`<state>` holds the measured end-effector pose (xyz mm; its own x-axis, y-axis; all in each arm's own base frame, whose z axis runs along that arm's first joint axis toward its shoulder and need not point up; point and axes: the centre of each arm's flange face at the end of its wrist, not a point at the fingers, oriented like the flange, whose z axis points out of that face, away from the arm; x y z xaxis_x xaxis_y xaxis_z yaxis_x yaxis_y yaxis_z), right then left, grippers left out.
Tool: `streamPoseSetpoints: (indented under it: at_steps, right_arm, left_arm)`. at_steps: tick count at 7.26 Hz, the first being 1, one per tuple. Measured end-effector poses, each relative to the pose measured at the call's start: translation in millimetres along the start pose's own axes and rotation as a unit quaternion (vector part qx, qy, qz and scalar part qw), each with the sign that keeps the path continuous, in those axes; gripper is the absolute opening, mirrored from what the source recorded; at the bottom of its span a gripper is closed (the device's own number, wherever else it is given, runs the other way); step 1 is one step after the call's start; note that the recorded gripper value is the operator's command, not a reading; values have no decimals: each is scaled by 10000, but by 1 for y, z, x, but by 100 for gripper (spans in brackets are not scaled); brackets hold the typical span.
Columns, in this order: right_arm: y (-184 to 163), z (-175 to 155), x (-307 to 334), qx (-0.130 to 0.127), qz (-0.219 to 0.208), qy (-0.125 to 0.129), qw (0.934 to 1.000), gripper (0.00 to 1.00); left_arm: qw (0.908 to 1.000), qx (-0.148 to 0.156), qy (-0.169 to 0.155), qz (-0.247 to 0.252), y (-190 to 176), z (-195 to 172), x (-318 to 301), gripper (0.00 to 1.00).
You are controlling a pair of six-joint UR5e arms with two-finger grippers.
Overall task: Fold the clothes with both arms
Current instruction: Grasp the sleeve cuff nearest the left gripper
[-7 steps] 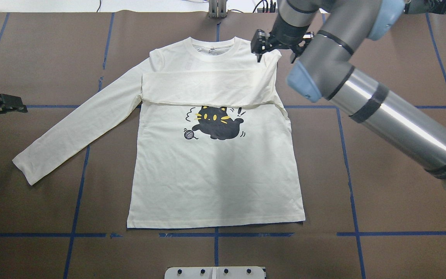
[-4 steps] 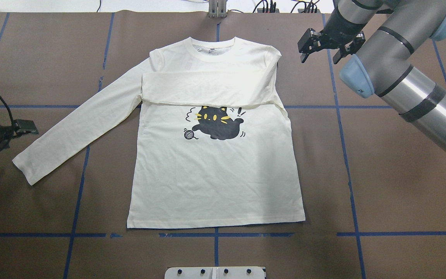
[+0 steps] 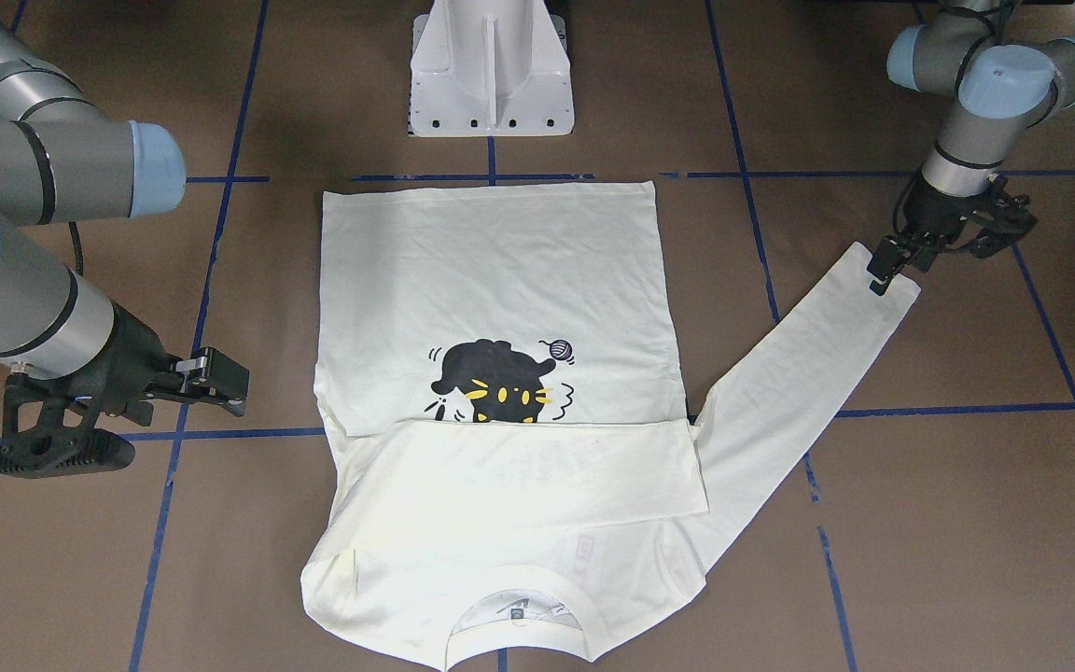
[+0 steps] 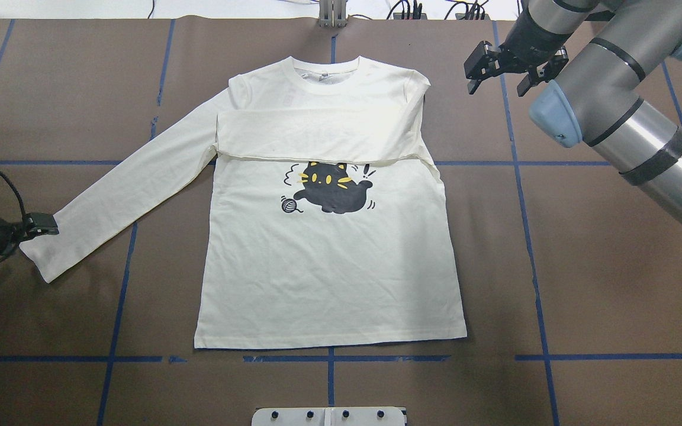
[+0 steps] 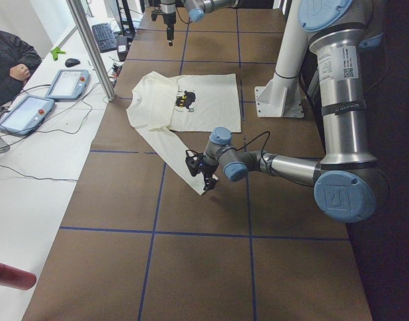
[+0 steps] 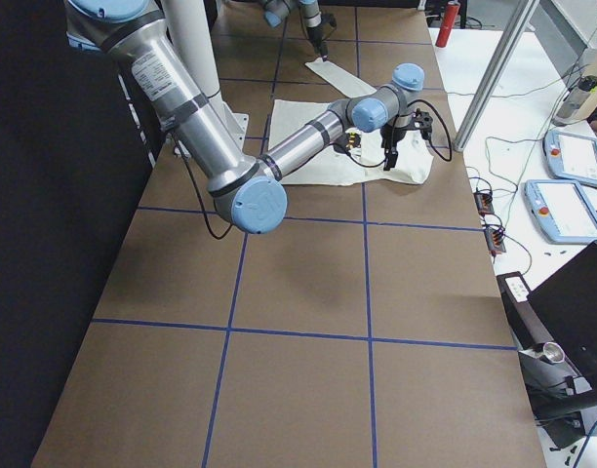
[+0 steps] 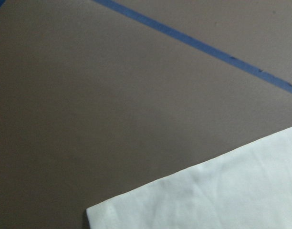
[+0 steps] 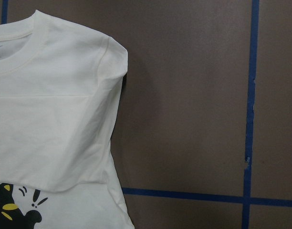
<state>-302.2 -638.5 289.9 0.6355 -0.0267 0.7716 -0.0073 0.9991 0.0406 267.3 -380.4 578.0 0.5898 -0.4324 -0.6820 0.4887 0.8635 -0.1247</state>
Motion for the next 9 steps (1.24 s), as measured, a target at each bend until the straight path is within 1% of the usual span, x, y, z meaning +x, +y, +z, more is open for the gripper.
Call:
streamPoseSetpoints:
  at_steps: [2, 3, 4, 6, 7, 9]
  right_arm:
    - [0, -1, 0, 10, -3, -6, 10000, 100]
    - [1, -2, 0, 14, -2, -8, 10000, 100]
    - [1, -2, 0, 18, 0, -9, 10000, 100]
    - [2, -4, -1, 30, 0, -19, 10000, 100]
    - [2, -4, -1, 32, 2, -23, 10000, 100]
    - [2, -5, -1, 36, 1, -27, 10000, 100]
  left_arm:
    - [9999, -94, -89, 85, 11, 6, -4, 89]
    - [9998, -126, -117, 112, 15, 9, -5, 85]
    - [9997, -143, -133, 122, 17, 10, -6, 78]
    - [9997, -152, -154, 108, 17, 11, -8, 54]
    - [9997, -156, -168, 97, 18, 11, -10, 44]
    - [9997, -163, -178, 70, 18, 11, -12, 33]
